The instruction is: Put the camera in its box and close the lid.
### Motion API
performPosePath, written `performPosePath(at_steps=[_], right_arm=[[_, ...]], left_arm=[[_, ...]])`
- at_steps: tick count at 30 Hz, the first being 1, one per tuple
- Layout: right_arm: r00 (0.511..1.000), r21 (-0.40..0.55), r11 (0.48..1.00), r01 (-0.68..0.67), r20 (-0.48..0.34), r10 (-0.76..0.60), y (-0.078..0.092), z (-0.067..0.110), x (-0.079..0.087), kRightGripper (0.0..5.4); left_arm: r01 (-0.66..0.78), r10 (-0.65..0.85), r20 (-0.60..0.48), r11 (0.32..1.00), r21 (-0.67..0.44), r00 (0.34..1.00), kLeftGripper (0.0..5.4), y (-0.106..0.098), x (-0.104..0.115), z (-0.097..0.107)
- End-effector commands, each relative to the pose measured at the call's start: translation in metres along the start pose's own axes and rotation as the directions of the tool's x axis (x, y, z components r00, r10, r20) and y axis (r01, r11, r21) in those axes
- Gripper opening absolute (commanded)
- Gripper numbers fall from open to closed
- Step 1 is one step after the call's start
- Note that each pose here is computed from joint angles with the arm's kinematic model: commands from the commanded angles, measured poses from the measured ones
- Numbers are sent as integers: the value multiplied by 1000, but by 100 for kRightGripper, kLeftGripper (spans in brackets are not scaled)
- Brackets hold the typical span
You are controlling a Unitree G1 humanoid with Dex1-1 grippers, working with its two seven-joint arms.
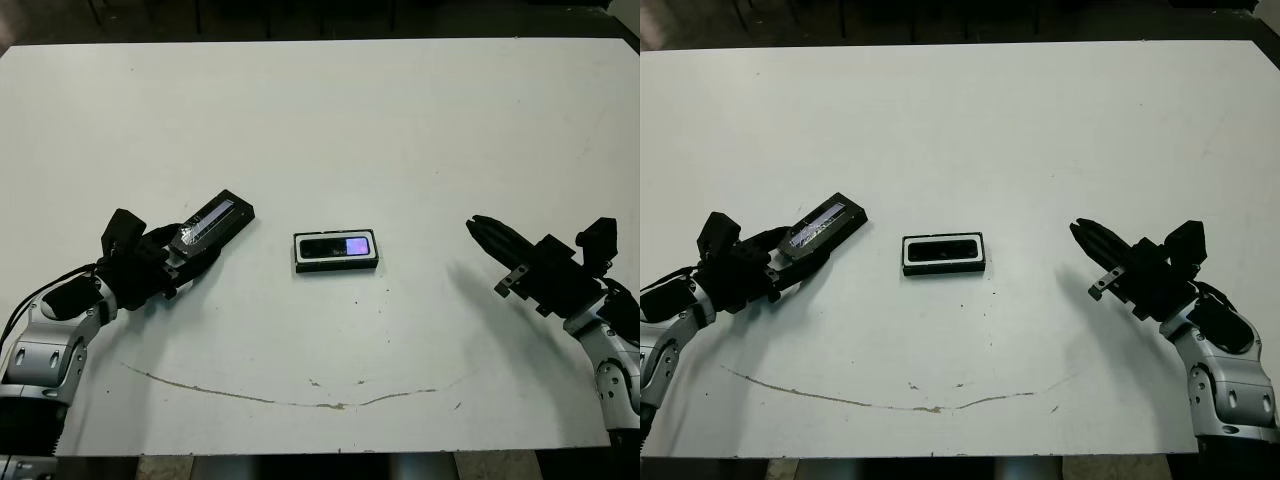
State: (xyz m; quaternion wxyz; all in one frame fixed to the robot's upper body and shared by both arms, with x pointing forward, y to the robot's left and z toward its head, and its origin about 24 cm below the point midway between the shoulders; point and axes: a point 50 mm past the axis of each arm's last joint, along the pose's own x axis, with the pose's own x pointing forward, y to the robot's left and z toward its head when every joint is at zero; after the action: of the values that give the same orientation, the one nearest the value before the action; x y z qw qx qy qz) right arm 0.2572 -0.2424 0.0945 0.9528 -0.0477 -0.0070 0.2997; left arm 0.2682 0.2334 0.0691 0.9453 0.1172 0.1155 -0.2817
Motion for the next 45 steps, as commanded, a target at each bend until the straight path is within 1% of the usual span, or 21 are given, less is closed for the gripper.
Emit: performPosePath(at_steps=[1,5,9,11,18,22,25,27,30,33,36,39,42,45], right_arm=[[999,-4,1000,5,-33,-5,-1,-2,-3,0],[999,-11,1000,11,-39,-12,-1,-2,-3,0],[1000,-18,1000,3,-27,-3,-1,-3,-3,0],[999,-17,1000,6,-36,-7,0,-4,-3,0],[999,-19,1000,9,-39,-10,0,-4,-3,0],[999,-31,999,11,-43,-12,-1,-3,-3,0],[999,-28,1000,6,-40,-7,-1,-2,-3,0],[999,-17,1000,1,-36,-2,-2,-3,-4,0],[998,-38,999,18,-55,-20,-2,-2,-6,0],[998,-38,999,23,-59,-25,-2,-2,-8,0],[998,-59,998,21,-63,-25,-4,-3,-9,0],[997,-49,998,28,-74,-32,-4,-2,-10,0],[998,-53,998,22,-65,-26,-4,-2,-10,0],[997,-57,998,28,-73,-32,-5,-2,-10,0]], left_arm=[[-2,2,10,1000,0,1000,278,-3,-2,-2],[55,-58,69,997,52,996,278,-6,-3,11],[131,-139,119,989,74,983,278,-8,-3,26],[172,-184,137,981,92,973,278,-9,-2,35],[325,-337,109,939,115,935,278,-12,10,65],[435,-442,69,895,103,894,278,-11,23,74],[510,-514,31,856,79,857,278,-8,34,77],[536,-538,1,841,71,843,278,-6,41,78],[567,-567,-20,820,75,823,278,-4,51,78],[578,-578,-24,812,80,816,278,-4,60,76],[592,-591,-27,802,78,806,278,-5,67,73],[591,-589,-52,801,93,806,278,-7,73,70],[596,-592,-67,800,77,803,278,-9,77,67],[610,-604,-96,791,49,791,278,-11,80,64]])
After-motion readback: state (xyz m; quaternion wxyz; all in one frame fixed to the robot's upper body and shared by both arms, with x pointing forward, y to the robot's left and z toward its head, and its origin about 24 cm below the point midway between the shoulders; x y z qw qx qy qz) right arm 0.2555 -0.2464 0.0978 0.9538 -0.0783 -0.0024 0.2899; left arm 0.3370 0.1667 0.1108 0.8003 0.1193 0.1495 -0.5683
